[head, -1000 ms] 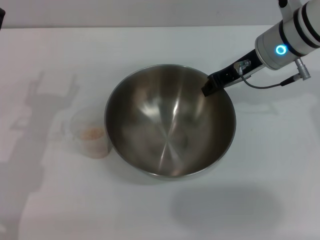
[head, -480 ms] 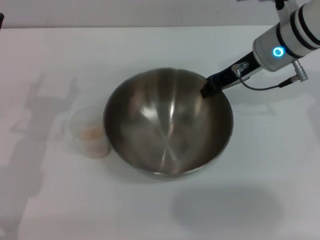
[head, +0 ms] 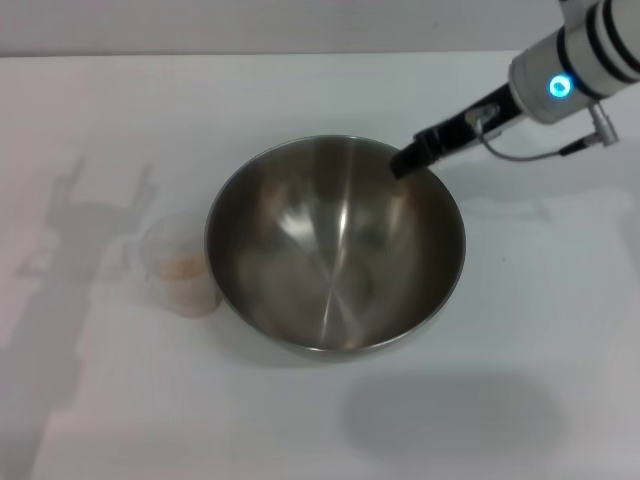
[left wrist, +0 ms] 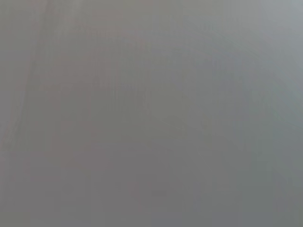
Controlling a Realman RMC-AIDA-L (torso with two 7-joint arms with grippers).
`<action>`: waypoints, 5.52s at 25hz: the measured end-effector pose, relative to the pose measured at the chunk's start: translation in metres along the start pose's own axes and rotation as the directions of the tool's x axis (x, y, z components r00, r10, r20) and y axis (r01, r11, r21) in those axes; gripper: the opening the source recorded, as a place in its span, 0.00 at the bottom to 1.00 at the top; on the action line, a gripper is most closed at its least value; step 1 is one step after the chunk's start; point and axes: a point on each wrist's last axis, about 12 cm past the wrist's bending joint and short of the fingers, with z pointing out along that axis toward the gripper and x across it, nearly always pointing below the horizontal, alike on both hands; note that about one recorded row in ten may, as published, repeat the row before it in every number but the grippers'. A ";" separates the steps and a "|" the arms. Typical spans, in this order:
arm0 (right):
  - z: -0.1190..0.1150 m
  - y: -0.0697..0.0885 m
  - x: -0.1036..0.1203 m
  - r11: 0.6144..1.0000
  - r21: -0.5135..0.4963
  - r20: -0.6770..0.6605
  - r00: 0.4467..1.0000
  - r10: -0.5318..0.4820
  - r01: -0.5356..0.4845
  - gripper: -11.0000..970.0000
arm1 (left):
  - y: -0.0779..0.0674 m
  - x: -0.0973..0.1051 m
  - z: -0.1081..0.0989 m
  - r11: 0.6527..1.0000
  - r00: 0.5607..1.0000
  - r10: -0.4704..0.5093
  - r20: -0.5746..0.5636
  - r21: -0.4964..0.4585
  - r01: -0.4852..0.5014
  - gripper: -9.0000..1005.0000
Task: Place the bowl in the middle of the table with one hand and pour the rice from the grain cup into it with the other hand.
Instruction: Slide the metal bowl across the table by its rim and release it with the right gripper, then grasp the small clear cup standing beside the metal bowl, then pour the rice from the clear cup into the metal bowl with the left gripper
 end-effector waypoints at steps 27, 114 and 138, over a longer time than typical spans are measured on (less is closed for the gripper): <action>-0.032 0.033 0.000 0.672 0.738 0.611 0.357 -0.707 0.068 0.50 | -0.003 -0.003 -0.019 1.000 1.000 -0.012 -0.027 0.005 0.012 0.81; 0.010 -0.056 0.116 0.936 0.319 0.943 0.144 -0.299 -0.151 0.50 | -0.026 0.050 -0.086 0.983 0.770 0.026 -0.637 0.158 0.097 0.50; 0.008 -0.059 0.119 0.931 0.326 0.942 0.142 -0.305 -0.161 0.50 | -0.031 0.035 -0.025 0.958 0.921 0.236 -0.309 0.233 -0.167 0.04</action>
